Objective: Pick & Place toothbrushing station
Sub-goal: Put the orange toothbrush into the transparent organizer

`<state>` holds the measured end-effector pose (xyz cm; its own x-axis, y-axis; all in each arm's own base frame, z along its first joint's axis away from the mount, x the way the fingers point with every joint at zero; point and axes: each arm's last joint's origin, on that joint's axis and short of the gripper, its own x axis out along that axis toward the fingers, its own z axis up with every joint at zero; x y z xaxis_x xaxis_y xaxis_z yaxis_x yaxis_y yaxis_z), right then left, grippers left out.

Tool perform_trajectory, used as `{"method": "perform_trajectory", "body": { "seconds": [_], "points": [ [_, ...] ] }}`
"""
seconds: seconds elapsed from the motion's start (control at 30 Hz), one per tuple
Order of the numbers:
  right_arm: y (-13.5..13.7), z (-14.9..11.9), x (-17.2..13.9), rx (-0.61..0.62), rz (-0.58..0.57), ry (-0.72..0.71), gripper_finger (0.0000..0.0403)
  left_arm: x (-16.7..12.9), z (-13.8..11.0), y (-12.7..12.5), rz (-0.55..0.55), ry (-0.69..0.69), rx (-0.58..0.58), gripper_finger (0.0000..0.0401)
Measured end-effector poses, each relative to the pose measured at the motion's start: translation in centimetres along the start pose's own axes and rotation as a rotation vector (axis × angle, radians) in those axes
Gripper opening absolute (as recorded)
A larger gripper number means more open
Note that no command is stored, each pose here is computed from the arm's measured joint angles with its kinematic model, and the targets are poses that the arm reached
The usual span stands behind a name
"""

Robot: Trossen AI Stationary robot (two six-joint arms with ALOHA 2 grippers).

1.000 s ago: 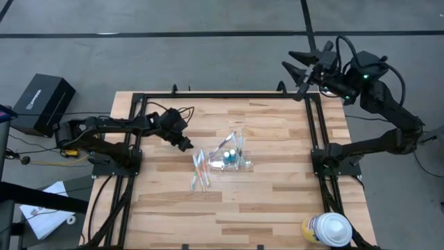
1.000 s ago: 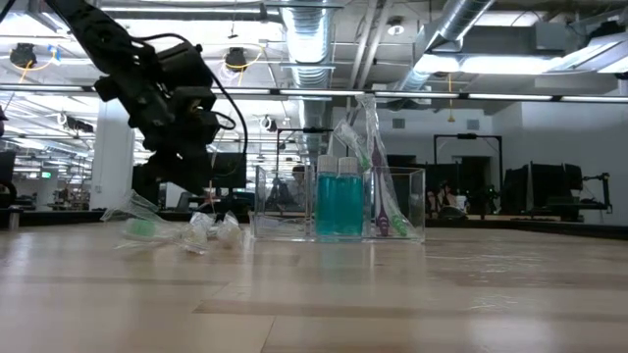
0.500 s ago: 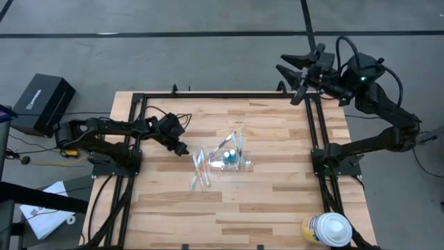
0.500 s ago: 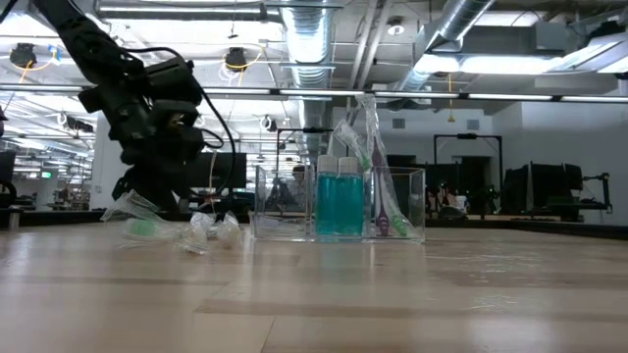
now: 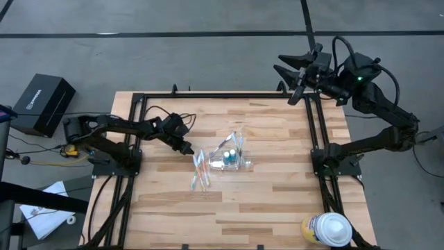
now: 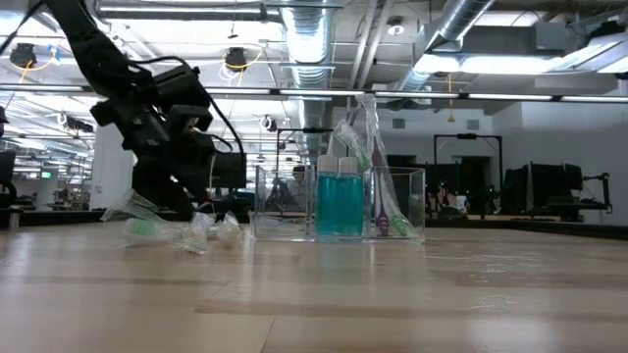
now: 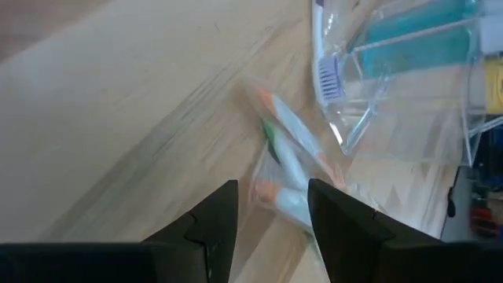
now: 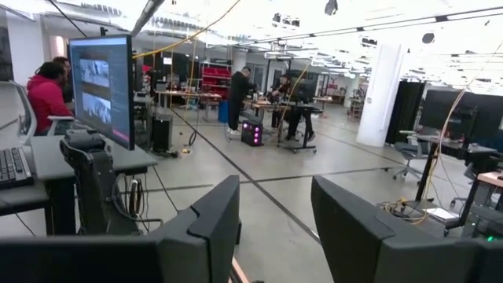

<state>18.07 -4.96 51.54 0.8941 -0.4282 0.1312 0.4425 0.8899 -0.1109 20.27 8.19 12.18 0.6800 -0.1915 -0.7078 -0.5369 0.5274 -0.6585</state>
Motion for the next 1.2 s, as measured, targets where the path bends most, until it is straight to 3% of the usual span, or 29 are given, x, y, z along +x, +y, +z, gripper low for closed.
{"method": "perform_trajectory", "body": {
  "seconds": [0.57,0.7,0.93,1.2],
  "points": [
    [-0.1,0.3,0.0,0.006,-0.005,-0.028,0.0150,1.7,0.2,0.7,-0.075,0.062,-0.021,0.0145],
    [-0.1,0.3,0.0,0.005,-0.008,-0.028,0.0150,1.7,0.2,0.7,-0.088,0.065,-0.018,0.0115],
    [-0.1,0.4,0.0,0.007,-0.009,-0.037,0.0150,1.4,0.5,0.9,-0.148,0.087,-0.031,0.0014],
    [-0.1,0.4,0.0,0.006,-0.009,-0.040,0.0150,0.7,1.2,1.3,-0.238,0.091,-0.044,0.0001]
  ]
}}
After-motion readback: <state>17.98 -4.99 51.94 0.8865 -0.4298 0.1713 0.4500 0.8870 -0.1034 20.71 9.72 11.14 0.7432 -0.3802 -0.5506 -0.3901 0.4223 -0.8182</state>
